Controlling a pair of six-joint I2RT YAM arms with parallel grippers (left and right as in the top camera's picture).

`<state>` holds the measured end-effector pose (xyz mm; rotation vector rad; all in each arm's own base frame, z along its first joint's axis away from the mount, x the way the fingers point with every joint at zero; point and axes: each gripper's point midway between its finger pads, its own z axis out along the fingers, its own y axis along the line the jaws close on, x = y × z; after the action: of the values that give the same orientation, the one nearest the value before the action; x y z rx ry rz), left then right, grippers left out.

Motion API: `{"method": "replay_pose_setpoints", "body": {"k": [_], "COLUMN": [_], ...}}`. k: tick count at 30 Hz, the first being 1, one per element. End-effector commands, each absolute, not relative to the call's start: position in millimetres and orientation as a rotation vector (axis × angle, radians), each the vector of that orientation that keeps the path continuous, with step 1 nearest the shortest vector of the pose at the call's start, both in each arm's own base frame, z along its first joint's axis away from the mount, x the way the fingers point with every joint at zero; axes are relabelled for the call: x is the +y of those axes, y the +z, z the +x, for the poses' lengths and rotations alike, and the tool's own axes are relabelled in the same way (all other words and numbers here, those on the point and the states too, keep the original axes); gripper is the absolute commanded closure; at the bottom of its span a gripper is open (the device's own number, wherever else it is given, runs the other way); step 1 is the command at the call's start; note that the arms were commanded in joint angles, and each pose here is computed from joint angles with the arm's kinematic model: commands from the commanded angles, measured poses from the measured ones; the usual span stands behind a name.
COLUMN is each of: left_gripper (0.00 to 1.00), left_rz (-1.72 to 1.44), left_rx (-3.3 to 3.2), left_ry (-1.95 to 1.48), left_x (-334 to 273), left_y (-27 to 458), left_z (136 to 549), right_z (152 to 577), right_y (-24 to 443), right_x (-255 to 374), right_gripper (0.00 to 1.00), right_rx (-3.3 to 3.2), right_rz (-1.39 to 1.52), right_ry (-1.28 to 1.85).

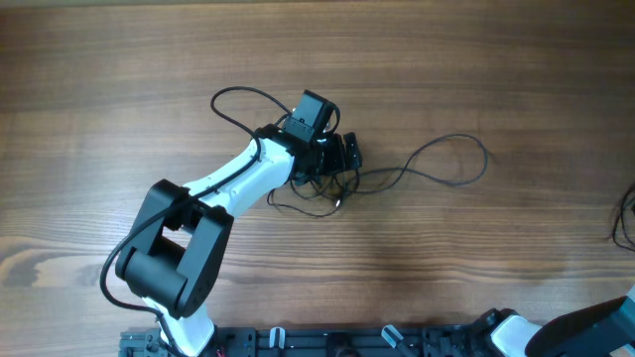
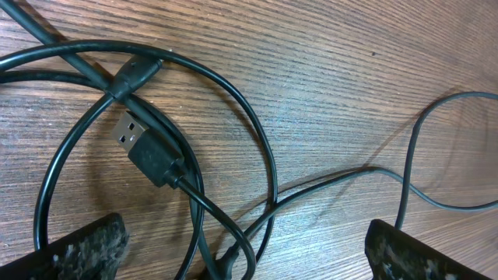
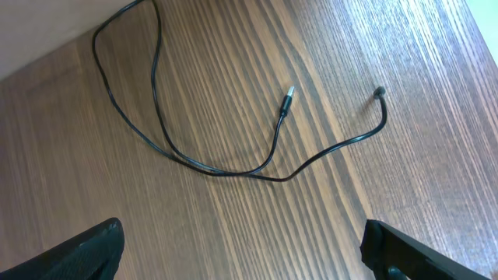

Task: Untangle cables

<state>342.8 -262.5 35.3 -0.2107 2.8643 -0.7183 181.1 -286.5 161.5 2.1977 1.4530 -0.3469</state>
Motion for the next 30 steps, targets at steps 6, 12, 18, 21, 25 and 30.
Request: {"method": "replay_pose_setpoints", "body": {"k": [6, 12, 18, 21, 25, 30], "left_gripper": [0.00, 0.00, 0.00, 0.00, 0.00, 0.00], "left_rz": [-0.186, -0.186, -0.186, -0.186, -0.186, -0.186], "left_rx": [2.868, 2.868, 2.868, 2.867, 2.868, 2.868], "left_ry": [-0.692, -0.692, -0.692, -0.692, -0.692, -0.692], "left_x": [-261, -261, -261, -261, -261, -261], "left_y": [31, 31, 31, 31, 31, 31], "left_z": [343, 343, 343, 343, 343, 343], "right_z": [175, 172, 178, 202, 226, 221], "right_y": [94, 28, 6, 5, -9, -14], "right_x": [-295, -309, -329, -334, -295, -261], "right_gripper": [0.00, 0.05, 0.67, 0.96, 0.96, 0.96], "right_rx": [1.422, 1.494, 1.599, 1.927, 2.126, 2.285], "right_rz": [2.318, 2.388, 2.279, 2.019, 1.970, 1.976], "right_ry": [-0.451, -0.598, -0.695, -0.618, -0.258, -0.244]}}
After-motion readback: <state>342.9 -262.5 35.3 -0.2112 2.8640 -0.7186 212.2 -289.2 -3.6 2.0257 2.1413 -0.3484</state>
